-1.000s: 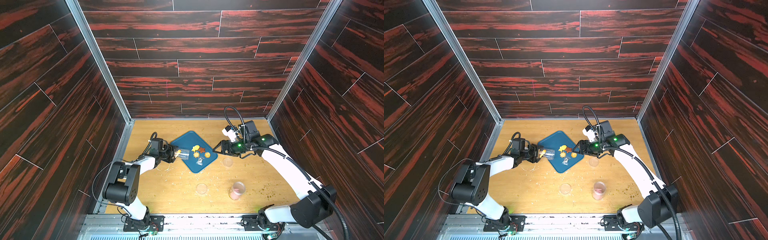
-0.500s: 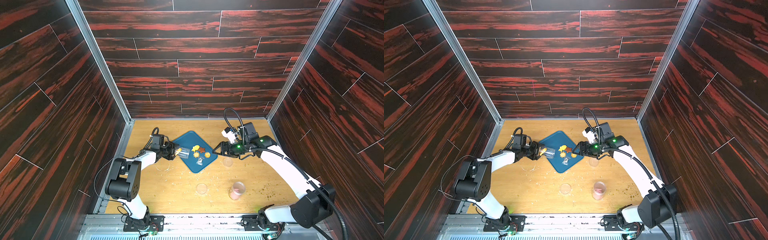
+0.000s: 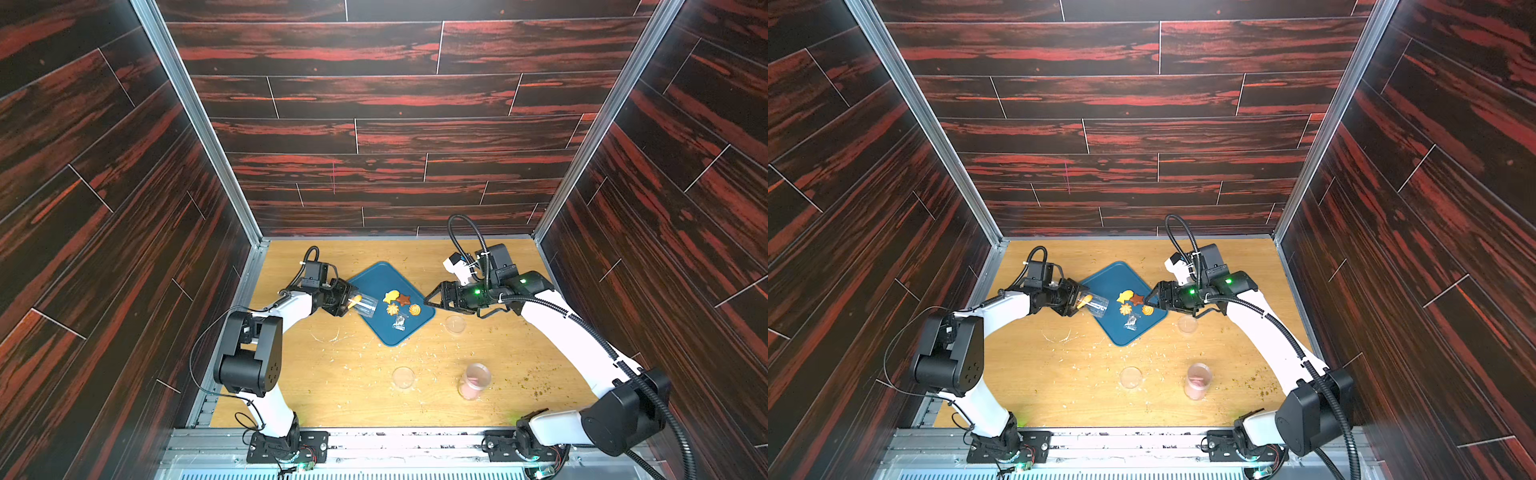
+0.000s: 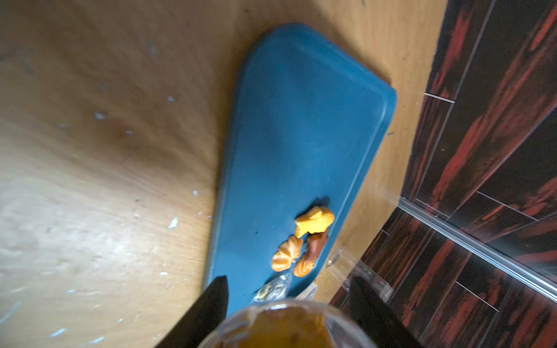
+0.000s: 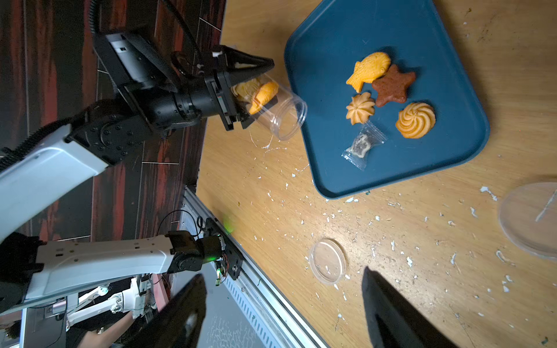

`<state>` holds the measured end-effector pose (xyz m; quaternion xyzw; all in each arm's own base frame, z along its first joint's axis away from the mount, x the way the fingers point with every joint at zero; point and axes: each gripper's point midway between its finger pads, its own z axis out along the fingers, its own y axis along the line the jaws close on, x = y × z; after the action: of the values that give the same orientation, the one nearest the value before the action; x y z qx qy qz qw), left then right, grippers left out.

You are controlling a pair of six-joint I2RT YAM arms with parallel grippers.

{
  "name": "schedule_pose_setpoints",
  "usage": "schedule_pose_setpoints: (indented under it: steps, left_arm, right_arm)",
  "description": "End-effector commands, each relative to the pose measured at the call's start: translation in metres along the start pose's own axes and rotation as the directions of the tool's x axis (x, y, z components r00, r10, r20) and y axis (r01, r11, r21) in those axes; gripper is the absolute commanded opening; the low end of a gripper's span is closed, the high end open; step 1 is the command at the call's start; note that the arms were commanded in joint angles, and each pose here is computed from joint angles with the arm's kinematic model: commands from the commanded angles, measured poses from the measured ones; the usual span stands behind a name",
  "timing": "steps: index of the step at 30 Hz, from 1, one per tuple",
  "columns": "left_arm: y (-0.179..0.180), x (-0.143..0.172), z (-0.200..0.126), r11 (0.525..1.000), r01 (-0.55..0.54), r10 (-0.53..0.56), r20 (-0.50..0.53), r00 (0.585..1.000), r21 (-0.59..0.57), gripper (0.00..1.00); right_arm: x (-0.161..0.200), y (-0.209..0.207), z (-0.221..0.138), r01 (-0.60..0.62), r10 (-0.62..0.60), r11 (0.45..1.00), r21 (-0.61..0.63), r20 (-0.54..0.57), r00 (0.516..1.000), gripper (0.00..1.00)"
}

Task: Pour the cookies out of the jar
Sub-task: Pour the cookies in the jar onto the tray.

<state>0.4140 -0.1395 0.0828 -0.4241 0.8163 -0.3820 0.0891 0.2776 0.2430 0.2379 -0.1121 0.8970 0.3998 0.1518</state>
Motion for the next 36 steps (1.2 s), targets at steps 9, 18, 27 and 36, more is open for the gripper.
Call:
schedule_pose_setpoints:
  steps: [9,18,27,36]
  left_arm:
    - [-0.011,-0.006,-0.012,0.996,-0.079,0.079,0.028,0.996,-0.029,0.58]
    - [-0.012,-0.007,-0.021,0.990,-0.126,0.129,0.041,0.991,-0.069,0.58]
    - [-0.011,-0.006,-0.023,0.986,-0.143,0.147,0.040,0.988,-0.084,0.58]
    - [-0.021,-0.012,-0.022,0.982,-0.166,0.171,0.046,0.984,-0.090,0.58]
  right_arm:
    - [0.001,0.004,-0.004,0.019,-0.019,1.000,-0.007,-0.004,1.000,0.84]
    - [0.004,0.005,-0.008,0.033,-0.033,0.999,-0.007,0.003,0.999,0.84]
    - [0.006,0.006,-0.009,0.023,-0.023,1.000,-0.013,0.011,1.000,0.84]
    - [0.002,0.008,-0.010,0.014,-0.013,1.000,-0.020,0.025,1.000,0.84]
